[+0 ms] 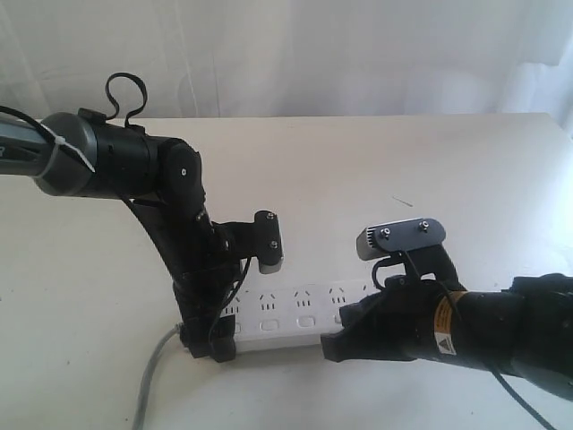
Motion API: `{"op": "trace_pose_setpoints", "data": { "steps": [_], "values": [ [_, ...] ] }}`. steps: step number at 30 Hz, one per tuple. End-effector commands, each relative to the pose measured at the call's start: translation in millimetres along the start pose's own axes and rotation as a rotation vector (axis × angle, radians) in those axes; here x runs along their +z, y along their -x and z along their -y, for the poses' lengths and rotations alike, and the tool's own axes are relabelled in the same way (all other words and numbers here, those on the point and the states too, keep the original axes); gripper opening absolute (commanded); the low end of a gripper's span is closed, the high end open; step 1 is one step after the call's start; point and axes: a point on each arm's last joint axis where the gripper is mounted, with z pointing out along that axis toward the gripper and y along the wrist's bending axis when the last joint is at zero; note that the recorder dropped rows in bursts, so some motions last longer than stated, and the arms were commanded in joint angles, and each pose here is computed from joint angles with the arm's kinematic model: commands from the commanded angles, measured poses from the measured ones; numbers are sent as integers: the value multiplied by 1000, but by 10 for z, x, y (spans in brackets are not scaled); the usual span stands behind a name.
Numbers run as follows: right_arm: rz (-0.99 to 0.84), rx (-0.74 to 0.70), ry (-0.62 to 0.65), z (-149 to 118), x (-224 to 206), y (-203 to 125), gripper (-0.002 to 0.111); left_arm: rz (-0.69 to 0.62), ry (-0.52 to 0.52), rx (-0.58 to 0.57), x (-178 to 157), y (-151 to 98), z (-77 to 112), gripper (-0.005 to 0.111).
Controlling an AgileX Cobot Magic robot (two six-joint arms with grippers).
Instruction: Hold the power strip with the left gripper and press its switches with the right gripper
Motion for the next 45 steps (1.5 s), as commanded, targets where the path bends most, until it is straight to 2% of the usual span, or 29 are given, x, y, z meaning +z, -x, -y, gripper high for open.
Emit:
{"op": "trace_pose_setpoints", "data": {
  "steps": [1, 14, 27, 38, 45],
  "values": [
    [28, 5, 9, 2, 2, 9, 0, -63, -68, 7, 57, -88, 67, 0],
    [8, 27, 41, 33, 225, -127, 0, -63, -71, 7, 57, -87, 69, 0],
    [-5, 29, -38, 107, 229, -141, 0, -63, -71, 7, 57, -87, 69, 0],
    [74, 28, 1, 72, 227, -69, 0, -65, -74, 9, 57, -89, 72, 0],
    [55, 28, -9, 81, 228, -87, 0, -72, -87, 9, 55, -96, 84, 0]
  ]
}}
